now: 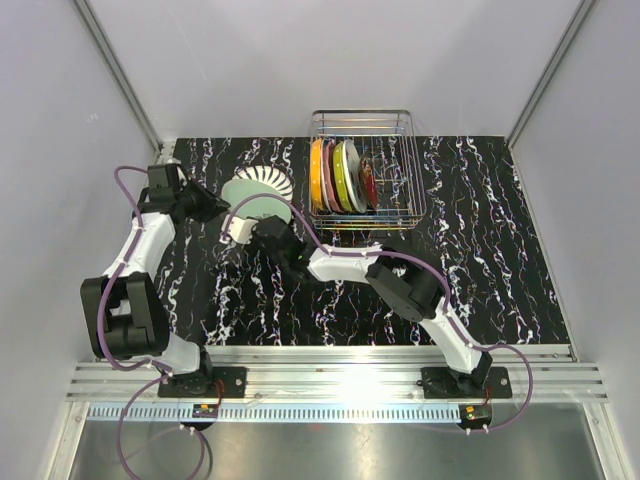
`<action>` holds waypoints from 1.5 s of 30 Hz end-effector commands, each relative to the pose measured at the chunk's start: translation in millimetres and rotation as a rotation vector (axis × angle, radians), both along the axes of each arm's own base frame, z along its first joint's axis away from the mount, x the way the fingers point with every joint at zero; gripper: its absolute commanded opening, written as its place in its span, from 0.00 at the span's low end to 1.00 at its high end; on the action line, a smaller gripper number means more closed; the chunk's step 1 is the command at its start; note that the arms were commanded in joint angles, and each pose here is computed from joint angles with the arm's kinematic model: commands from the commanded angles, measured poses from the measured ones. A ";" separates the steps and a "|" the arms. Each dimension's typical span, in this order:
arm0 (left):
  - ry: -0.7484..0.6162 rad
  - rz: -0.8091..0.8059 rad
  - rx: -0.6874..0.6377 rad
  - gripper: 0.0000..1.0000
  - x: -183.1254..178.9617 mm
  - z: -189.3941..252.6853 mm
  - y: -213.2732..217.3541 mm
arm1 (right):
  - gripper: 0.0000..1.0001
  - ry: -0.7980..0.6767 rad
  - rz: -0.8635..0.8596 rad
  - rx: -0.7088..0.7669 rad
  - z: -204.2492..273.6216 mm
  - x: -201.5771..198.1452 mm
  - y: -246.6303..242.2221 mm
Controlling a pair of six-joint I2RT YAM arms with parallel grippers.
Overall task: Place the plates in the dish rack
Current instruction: Pass the plate from the left arm to the right, then insert the plate into the dish rack
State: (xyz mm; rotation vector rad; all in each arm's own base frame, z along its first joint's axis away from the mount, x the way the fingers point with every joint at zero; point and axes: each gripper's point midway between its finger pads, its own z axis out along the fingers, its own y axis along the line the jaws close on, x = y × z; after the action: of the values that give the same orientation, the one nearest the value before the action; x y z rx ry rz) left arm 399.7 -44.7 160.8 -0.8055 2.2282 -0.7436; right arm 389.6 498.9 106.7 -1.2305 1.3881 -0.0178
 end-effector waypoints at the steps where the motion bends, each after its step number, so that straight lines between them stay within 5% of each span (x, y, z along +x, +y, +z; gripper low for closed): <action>1: -0.170 -0.061 -0.058 0.00 9.8 46.8 -13.7 | 0.18 -0.074 -0.020 0.085 40.4 5.1 4.9; 9: -0.180 -0.069 -0.037 0.16 11.4 48.0 -11.6 | 0.00 -0.104 -0.005 0.095 69.2 -4.6 7.7; 14: -0.267 -0.077 0.036 0.57 7.1 75.5 -5.2 | 0.00 -0.117 0.004 0.103 84.7 -13.0 9.5; 24: -0.369 0.050 0.277 0.99 -4.8 117.7 35.6 | 0.00 -0.151 0.022 0.180 144.9 -38.0 -1.6; 31: -0.417 0.204 0.421 0.99 -22.5 142.8 68.6 | 0.00 -0.084 0.071 0.341 203.8 -76.9 -26.5; 38: -0.425 0.194 0.444 0.99 -24.3 146.2 65.3 | 0.00 -0.054 0.069 0.552 277.8 -110.7 -86.5; 45: -0.438 0.192 0.557 0.99 -31.9 158.1 65.3 | 0.00 -0.052 -0.060 0.658 299.4 -114.1 -162.4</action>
State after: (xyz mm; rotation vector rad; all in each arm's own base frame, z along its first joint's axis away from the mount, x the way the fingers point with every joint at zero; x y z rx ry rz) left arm 370.8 12.8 280.9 -0.5540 1.8891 -0.2479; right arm 270.2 375.1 354.8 -0.8608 1.3002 0.3103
